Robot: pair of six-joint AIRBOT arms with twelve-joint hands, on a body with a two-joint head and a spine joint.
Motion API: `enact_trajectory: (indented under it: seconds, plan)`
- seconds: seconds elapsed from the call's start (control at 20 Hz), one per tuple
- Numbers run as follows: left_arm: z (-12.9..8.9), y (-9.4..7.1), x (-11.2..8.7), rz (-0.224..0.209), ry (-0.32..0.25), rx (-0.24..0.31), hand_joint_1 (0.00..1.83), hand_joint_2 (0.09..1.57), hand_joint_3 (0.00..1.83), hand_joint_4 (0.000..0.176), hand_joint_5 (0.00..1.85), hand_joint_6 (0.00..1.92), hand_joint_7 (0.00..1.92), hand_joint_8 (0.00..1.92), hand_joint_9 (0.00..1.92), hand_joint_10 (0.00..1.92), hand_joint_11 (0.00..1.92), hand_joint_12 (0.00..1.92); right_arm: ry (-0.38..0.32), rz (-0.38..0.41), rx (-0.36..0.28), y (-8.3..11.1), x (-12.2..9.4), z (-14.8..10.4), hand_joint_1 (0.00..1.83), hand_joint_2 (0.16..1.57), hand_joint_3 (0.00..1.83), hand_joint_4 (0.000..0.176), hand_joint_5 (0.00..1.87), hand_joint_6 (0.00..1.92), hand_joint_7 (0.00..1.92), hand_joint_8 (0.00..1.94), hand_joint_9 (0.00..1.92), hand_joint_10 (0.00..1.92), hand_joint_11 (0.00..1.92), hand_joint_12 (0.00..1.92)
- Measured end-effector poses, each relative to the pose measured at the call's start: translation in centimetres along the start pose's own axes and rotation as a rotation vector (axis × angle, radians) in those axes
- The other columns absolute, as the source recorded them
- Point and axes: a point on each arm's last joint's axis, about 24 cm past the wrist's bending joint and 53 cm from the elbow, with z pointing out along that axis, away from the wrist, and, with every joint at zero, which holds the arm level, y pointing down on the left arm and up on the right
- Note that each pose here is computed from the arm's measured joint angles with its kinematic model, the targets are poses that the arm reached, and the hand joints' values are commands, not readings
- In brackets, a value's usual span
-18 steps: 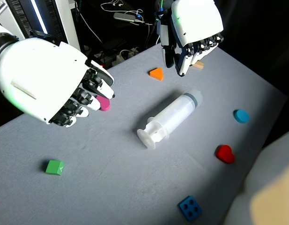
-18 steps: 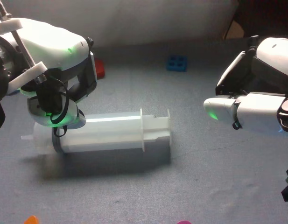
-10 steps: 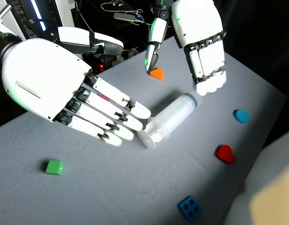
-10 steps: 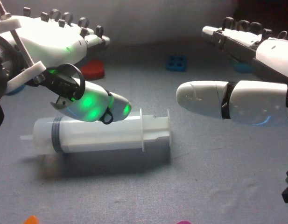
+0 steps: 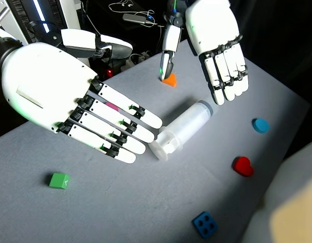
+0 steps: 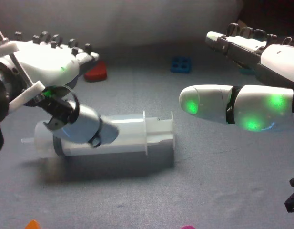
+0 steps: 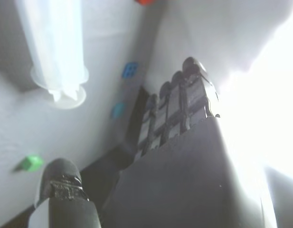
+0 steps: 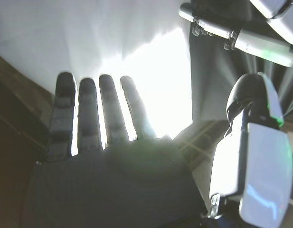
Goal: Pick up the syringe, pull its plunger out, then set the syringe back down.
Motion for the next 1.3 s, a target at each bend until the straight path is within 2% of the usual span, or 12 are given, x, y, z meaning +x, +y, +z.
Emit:
enact_trajectory:
  seconds: [0.15, 0.3, 0.5, 0.65, 0.8, 0.9, 0.95, 1.15, 1.3]
  plan:
    - [1.0, 0.0, 0.8, -0.013, 0.008, -0.021, 0.81, 1.04, 0.02, 0.0, 0.02, 0.01, 0.0, 0.0, 0.03, 0.01, 0.01, 0.03, 0.01, -0.018, 0.0, 0.0, 0.3, 0.0, 0.13, 0.89, 0.01, 0.013, 0.0, 0.0, 0.01, 0.0, 0.0, 0.0, 0.0, 0.32]
    - [2.4, -0.7, 2.3, -0.017, 0.051, -0.025, 0.93, 1.08, 0.0, 0.0, 0.17, 0.01, 0.14, 0.01, 0.12, 0.01, 0.0, 0.2, 0.013, -0.024, -0.001, 0.0, 0.4, 0.0, 0.13, 0.89, 0.01, 0.013, 0.0, 0.0, 0.01, 0.0, 0.0, 0.0, 0.0, 0.31]
    - [4.2, -1.3, 4.9, 0.014, 0.106, -0.033, 0.96, 1.09, 0.0, 0.0, 0.3, 0.02, 0.29, 0.02, 0.21, 0.02, 0.0, 0.43, 0.019, -0.024, -0.003, 0.0, 0.5, 0.0, 0.13, 0.89, 0.01, 0.013, 0.0, 0.0, 0.01, 0.0, 0.0, 0.0, 0.0, 0.31]
    - [5.1, -1.7, 6.1, 0.025, 0.13, -0.046, 0.94, 1.09, 0.0, 0.0, 0.33, 0.02, 0.31, 0.02, 0.21, 0.01, 0.0, 0.41, 0.019, -0.024, -0.002, 0.0, 0.5, 0.0, 0.13, 0.89, 0.01, 0.013, 0.0, 0.0, 0.01, 0.0, 0.0, 0.0, 0.0, 0.31]
    - [5.5, -2.0, 5.6, 0.059, 0.084, -0.045, 0.94, 1.09, 0.0, 0.0, 0.35, 0.02, 0.33, 0.02, 0.23, 0.01, 0.0, 0.41, 0.019, -0.024, -0.002, 0.0, 0.5, 0.0, 0.13, 0.89, 0.01, 0.013, 0.0, 0.0, 0.01, 0.0, 0.0, 0.0, 0.0, 0.31]
    - [5.6, -1.3, 5.6, 0.041, 0.057, -0.055, 0.94, 1.09, 0.0, 0.0, 0.36, 0.02, 0.34, 0.02, 0.24, 0.01, 0.0, 0.41, 0.019, -0.024, -0.002, 0.0, 0.5, 0.0, 0.13, 0.89, 0.01, 0.013, 0.0, 0.0, 0.01, 0.0, 0.0, 0.0, 0.0, 0.31]
    - [5.7, -0.7, 5.8, 0.018, 0.042, -0.075, 0.94, 1.09, 0.0, 0.0, 0.37, 0.02, 0.34, 0.01, 0.24, 0.01, 0.0, 0.39, 0.019, -0.024, -0.002, 0.0, 0.5, 0.0, 0.13, 0.89, 0.01, 0.013, 0.0, 0.0, 0.01, 0.0, 0.0, 0.0, 0.0, 0.31]
    - [5.7, 1.0, 6.7, -0.018, 0.028, -0.135, 0.94, 1.09, 0.0, 0.0, 0.35, 0.0, 0.33, 0.01, 0.22, 0.0, 0.0, 0.38, 0.019, -0.025, -0.003, 0.0, 0.5, 0.0, 0.12, 0.89, 0.01, 0.013, 0.0, 0.0, 0.02, 0.0, 0.0, 0.0, 0.0, 0.33]
    - [6.2, 0.4, 7.5, -0.015, 0.037, -0.132, 0.93, 1.09, 0.0, 0.0, 0.34, 0.0, 0.32, 0.0, 0.21, 0.0, 0.0, 0.35, 0.02, -0.024, -0.003, 0.0, 0.6, 0.0, 0.13, 0.89, 0.0, 0.013, 0.0, 0.0, 0.01, 0.0, 0.0, 0.0, 0.0, 0.32]
